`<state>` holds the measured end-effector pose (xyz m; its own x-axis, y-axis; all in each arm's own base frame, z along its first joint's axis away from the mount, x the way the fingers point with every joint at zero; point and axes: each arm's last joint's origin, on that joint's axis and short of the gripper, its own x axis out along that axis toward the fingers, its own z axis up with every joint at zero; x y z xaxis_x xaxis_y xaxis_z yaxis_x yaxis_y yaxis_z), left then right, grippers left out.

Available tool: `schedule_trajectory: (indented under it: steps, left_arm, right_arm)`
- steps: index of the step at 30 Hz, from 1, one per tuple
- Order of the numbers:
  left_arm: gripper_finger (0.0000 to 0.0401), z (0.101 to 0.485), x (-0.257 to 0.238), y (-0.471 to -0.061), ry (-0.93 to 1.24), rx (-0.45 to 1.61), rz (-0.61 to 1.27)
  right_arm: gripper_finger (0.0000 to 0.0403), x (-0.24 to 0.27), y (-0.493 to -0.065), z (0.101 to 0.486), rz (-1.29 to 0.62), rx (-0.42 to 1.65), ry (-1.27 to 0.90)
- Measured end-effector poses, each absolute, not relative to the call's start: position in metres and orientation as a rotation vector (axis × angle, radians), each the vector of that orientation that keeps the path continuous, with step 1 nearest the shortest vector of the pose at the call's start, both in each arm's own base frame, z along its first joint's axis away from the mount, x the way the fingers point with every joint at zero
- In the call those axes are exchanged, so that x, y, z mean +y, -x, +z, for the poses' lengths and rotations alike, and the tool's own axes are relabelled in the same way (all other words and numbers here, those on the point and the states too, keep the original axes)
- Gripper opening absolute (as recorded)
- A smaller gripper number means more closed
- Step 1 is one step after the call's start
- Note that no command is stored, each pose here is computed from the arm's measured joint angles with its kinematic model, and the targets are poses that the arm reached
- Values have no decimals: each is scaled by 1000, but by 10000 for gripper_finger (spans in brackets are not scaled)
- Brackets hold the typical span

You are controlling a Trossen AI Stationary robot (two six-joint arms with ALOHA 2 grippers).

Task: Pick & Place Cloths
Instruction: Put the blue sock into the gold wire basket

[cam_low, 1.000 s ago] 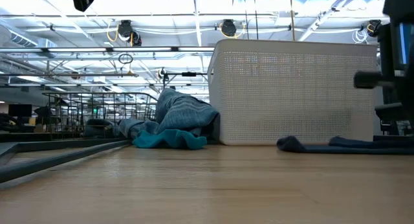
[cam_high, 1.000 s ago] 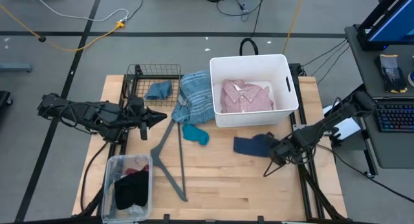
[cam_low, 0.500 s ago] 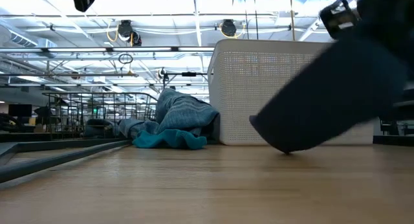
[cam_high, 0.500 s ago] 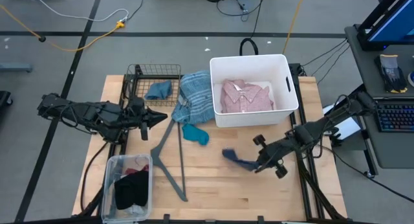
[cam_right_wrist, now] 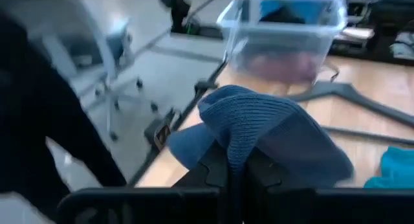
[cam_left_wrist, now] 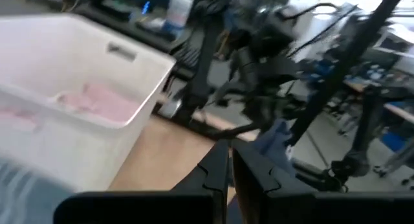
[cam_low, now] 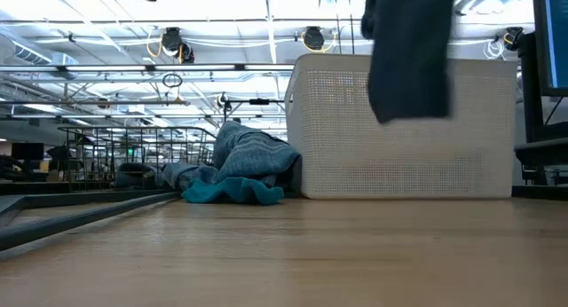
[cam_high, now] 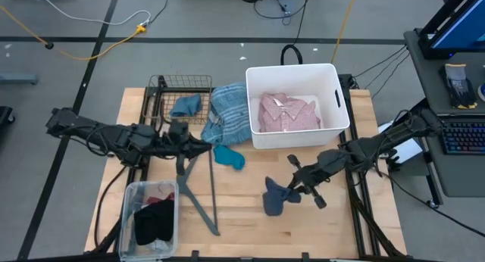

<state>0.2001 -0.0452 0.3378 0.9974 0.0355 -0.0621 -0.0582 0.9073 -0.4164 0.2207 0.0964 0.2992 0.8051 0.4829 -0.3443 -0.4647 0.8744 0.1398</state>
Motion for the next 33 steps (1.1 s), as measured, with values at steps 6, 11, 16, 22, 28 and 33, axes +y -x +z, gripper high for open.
schedule_trajectory:
  steps: [6,11,16,22,28,33]
  left_arm:
    - [22,341,-52,-219,380,-58,-15]
    - [57,340,-57,-236,383,-132,-52]
    - [122,338,-62,-254,394,-205,-88]
    - [187,342,-71,-283,393,-198,-122]
    - [230,353,-79,-314,378,-135,-162]
    - [253,363,-82,-337,353,-28,-163]
  right_arm:
    - [3,86,-230,317,487,226,-228]
    - [3,80,-233,335,520,74,-377]
    - [3,75,-234,344,518,0,-465]
    - [4,73,-235,344,512,3,-488]
    - [4,73,-235,344,512,4,-488]
    - [4,73,-235,344,512,6,-485]
